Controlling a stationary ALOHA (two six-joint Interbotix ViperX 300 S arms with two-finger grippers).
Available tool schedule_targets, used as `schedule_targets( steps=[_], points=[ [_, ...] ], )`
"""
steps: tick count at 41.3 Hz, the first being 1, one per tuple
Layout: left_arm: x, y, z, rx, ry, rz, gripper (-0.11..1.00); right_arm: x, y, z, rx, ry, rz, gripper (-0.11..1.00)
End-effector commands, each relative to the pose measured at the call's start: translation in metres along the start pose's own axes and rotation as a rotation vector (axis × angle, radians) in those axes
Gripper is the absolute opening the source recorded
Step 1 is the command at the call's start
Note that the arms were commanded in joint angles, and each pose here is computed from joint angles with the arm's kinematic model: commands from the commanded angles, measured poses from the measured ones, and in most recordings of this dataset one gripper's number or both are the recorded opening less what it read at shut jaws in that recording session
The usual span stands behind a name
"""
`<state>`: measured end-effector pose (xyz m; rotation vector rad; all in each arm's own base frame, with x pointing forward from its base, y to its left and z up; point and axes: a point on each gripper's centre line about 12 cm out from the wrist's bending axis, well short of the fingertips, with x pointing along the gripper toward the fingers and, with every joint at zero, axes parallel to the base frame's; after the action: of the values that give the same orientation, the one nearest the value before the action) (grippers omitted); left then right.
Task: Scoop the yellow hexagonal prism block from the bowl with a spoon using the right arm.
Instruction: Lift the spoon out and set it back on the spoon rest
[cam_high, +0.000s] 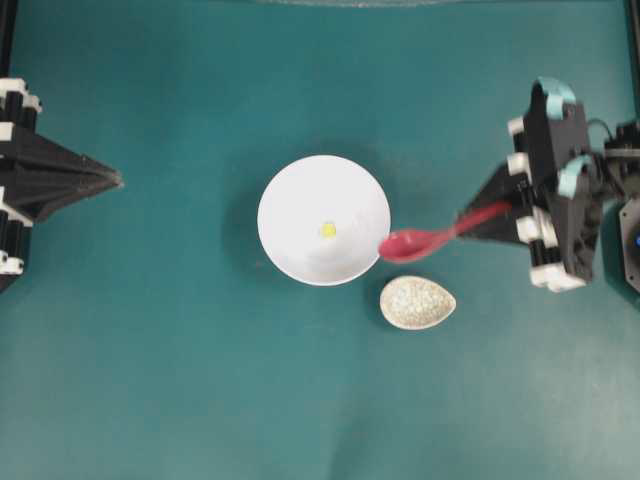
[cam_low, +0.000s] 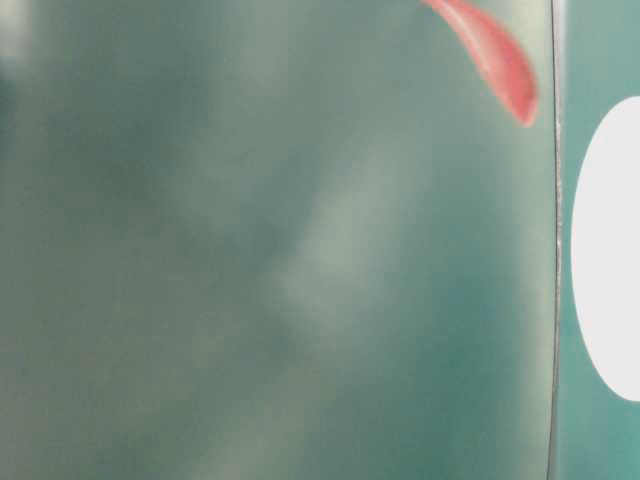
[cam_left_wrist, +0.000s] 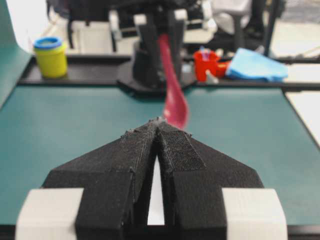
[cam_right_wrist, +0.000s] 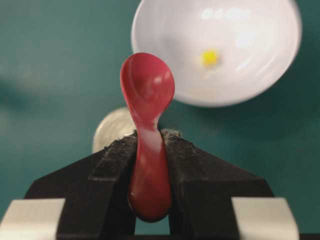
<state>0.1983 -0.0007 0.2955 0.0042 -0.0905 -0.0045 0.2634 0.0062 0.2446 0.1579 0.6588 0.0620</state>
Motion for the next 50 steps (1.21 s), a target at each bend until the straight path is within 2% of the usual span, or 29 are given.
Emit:
schedule_targets(
  steps=[1, 14, 20, 39, 50],
  points=[
    [0.003, 0.000, 0.012, 0.000, -0.031, 0.001, 0.03, 0.001, 0.010, -0.004, -0.005, -0.014, 0.027, 0.23],
    [0.003, 0.000, 0.012, -0.001, -0.031, 0.001, 0.03, 0.020, 0.022, -0.044, 0.048, -0.003, 0.043, 0.23],
    [0.003, 0.000, 0.012, -0.001, -0.031, 0.001, 0.03, 0.030, 0.028, -0.058, 0.047, 0.019, 0.051, 0.23],
    [0.003, 0.000, 0.012, -0.001, -0.031, 0.001, 0.03, 0.053, 0.029, -0.076, 0.032, 0.077, 0.031, 0.23],
    [0.003, 0.000, 0.012, -0.001, -0.032, 0.001, 0.03, 0.053, 0.029, -0.078, 0.032, 0.092, 0.033, 0.29]
  ],
)
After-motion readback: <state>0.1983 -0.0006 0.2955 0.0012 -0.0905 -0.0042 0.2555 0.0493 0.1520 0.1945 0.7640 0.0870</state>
